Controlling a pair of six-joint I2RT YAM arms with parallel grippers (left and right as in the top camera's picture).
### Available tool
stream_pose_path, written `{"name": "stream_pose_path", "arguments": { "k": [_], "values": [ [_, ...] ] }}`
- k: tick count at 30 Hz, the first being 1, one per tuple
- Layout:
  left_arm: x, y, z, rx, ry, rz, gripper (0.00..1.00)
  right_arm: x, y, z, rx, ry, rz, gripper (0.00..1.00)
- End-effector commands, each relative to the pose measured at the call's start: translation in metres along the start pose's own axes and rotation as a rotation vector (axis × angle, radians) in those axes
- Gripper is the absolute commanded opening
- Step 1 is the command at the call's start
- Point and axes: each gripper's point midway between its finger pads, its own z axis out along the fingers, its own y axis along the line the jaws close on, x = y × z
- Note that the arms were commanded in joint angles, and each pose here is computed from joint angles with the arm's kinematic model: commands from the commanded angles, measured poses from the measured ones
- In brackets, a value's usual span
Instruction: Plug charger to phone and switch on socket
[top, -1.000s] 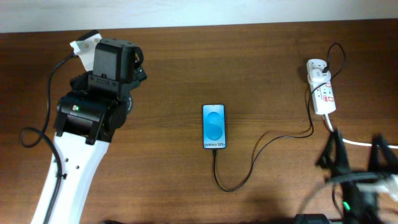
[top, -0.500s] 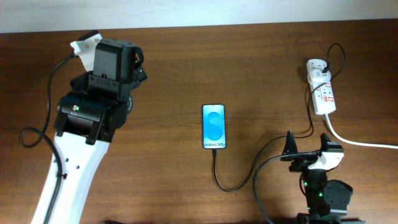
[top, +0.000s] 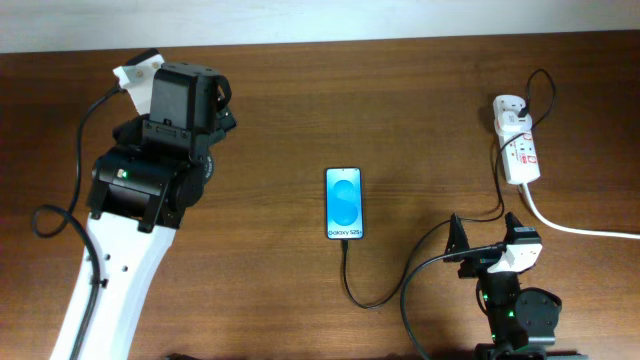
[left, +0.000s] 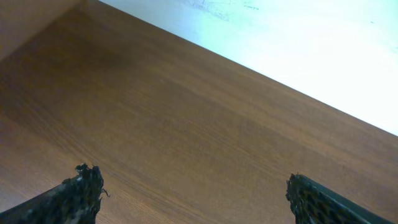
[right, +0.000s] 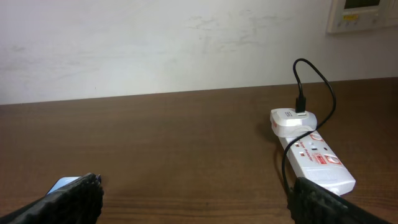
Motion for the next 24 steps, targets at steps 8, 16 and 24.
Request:
{"name": "stream_pose_path", "arguments": {
  "k": [8, 16, 24],
  "values": [
    [0.017, 0.031, -0.011, -0.050, 0.003, 0.061, 0.99, 0.002, 0.001, 0.000, -0.004, 0.004, -0.007, 0.98],
    [0.087, 0.075, -0.014, 0.311, -0.339, -0.037, 0.99, 0.003, 0.001, 0.000, -0.004, 0.005, -0.007, 0.98],
    [0.160, 0.083, 0.002, 0.462, -0.587, 0.117, 0.99, 0.003, 0.001, 0.000, -0.004, 0.005, -0.007, 0.98]
  ]
}}
